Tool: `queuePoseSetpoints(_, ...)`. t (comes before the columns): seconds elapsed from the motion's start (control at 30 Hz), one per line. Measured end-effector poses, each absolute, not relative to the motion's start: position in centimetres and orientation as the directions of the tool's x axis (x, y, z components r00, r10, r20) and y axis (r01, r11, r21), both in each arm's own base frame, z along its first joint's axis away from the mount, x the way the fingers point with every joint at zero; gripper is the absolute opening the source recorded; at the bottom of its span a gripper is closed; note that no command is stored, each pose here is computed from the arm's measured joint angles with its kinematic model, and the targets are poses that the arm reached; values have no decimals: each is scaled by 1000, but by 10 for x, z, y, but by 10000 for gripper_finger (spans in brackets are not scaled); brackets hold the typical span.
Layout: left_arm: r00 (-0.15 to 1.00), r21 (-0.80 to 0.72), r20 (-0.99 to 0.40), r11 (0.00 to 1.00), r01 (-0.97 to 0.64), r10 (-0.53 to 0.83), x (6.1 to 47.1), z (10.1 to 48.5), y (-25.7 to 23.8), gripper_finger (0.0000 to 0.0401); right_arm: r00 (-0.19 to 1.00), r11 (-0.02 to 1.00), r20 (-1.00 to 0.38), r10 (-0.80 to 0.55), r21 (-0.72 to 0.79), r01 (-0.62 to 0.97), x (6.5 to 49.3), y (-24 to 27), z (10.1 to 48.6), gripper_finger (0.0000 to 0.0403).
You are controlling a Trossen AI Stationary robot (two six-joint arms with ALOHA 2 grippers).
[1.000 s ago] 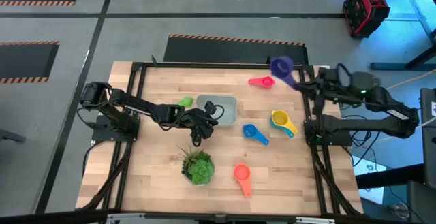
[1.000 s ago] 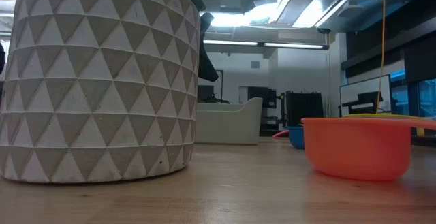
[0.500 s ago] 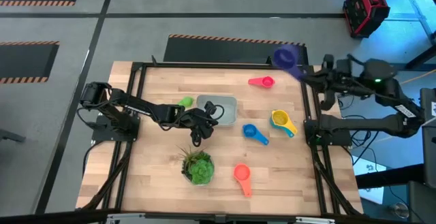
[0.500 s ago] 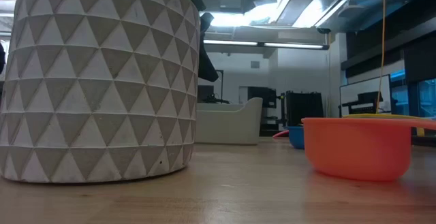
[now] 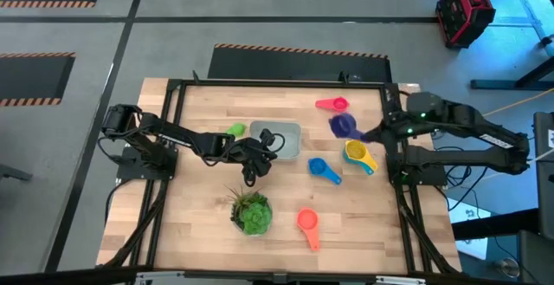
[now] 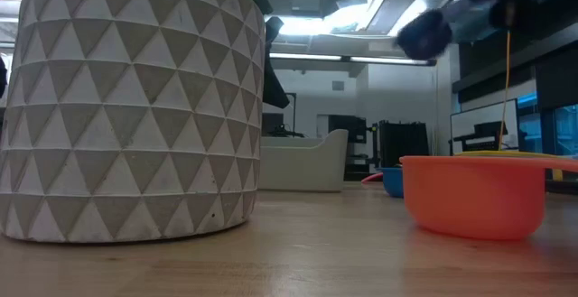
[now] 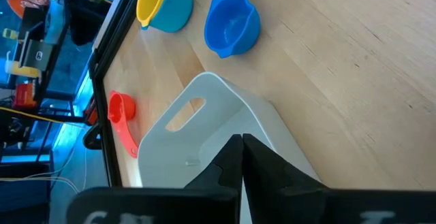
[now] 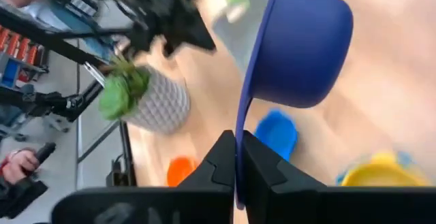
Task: Nest measuring cups in basket
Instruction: Stack the violet measuring cup on top of the the yellow measuring cup
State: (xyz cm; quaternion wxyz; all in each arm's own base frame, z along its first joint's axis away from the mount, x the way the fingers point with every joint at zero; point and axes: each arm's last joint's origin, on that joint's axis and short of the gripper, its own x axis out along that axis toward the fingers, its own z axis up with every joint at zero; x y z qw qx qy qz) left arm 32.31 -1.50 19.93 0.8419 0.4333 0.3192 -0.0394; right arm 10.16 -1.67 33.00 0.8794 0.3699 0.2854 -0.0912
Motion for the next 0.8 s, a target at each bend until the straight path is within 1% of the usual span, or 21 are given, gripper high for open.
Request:
queuePoseSetpoints(0.2,793,705,-572,621,343,210,323,199,-15,11,741,568,-646,183,685,457,104,-14,280,10)
queuePoseSetpoints(0.33,793,704,-572,622,343,210,323,199,-15,15,700,510,-673,239,700,499,102,-12,259,10)
queuePoseSetpoints(0.6,793,704,-572,622,343,210,323,199,-15,3,706,507,-685,177,679,532,98,-13,258,10)
queuePoseSetpoints(0.8,793,704,-571,622,343,210,323,199,-15,5,617,479,-774,145,600,641,89,-12,249,10)
